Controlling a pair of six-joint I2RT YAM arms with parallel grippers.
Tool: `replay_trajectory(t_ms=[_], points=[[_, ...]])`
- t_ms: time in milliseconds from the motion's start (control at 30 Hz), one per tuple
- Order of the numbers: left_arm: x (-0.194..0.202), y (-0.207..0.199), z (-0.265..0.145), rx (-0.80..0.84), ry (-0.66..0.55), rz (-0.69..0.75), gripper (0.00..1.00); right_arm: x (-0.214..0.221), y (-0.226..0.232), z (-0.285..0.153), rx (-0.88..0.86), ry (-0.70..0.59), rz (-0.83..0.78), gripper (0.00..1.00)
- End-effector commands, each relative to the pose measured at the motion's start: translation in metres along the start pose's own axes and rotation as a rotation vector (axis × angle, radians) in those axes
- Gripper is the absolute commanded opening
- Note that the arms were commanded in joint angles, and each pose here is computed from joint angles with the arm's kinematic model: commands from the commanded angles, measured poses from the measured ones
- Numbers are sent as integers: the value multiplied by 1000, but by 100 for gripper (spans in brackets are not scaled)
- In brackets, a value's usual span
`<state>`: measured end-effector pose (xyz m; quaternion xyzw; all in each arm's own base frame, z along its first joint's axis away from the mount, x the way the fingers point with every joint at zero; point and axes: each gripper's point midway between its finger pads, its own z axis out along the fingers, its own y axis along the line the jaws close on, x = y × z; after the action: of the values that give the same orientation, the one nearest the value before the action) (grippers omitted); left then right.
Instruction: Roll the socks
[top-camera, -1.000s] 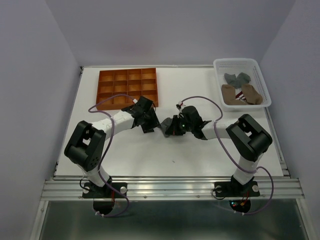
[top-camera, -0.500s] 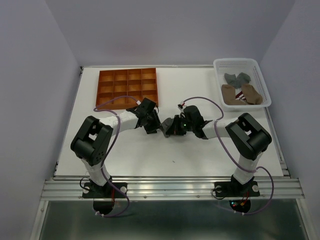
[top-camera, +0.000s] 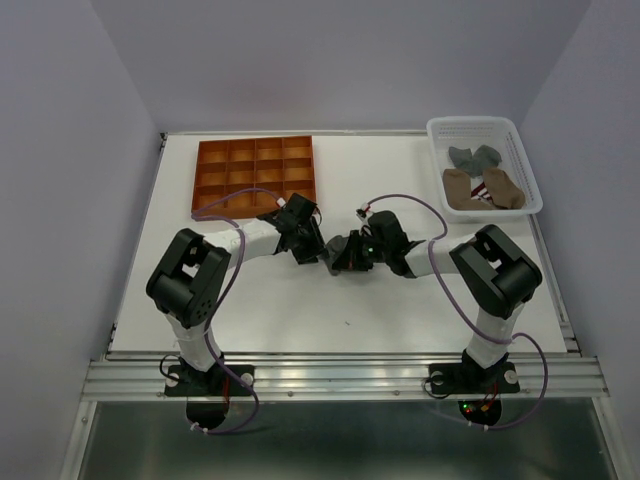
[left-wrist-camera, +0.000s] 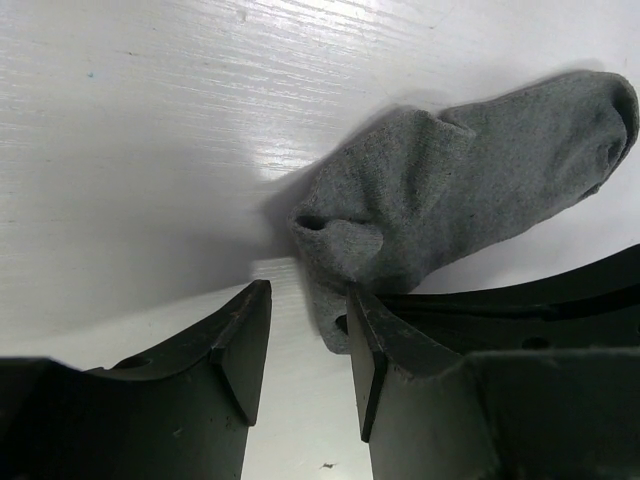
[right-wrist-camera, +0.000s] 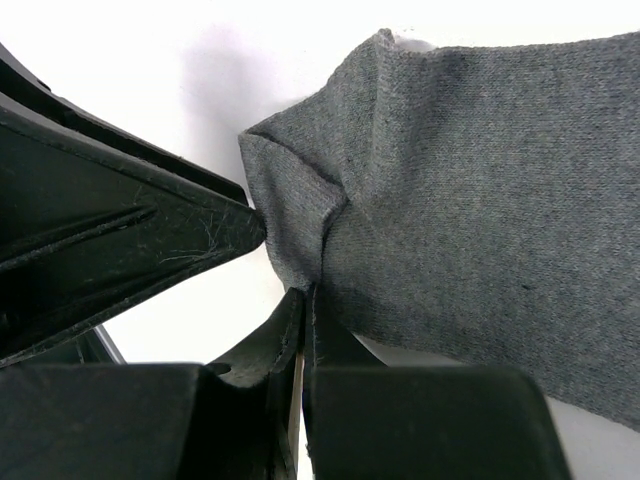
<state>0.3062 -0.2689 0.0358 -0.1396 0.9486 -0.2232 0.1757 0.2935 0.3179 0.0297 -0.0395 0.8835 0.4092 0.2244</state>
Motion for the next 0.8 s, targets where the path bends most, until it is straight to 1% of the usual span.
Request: replay_trajectory(t_ms=[0,133,267,567,633,667,733,767], points=[[-10,-14,-3,30,-31,24,47,-6,0,1,-18,-19,0,1],[-1,-13,5,29,8,25,41,-10,-1,0,-18,-27,6,1],[2,-15,8,27,9,24,39,-9,1,0,-26,-20,6,1],[-8,-21,11,17,-27,33,37,-6,1,0,-36,-4,-15,1],[-8,-21,13,16,-24,34,32,-5,1,0,-40,1,-14,1],[-8,-22,15,13,-22,39,26,-5,1,0,-40,1,-19,2],[-9,-24,17,13,-24,41,19,-7,3,-2,-41,-6,-31,2],[-9,-25,18,13,-26,47,19,-7,2,-2,-36,-5,-33,3]])
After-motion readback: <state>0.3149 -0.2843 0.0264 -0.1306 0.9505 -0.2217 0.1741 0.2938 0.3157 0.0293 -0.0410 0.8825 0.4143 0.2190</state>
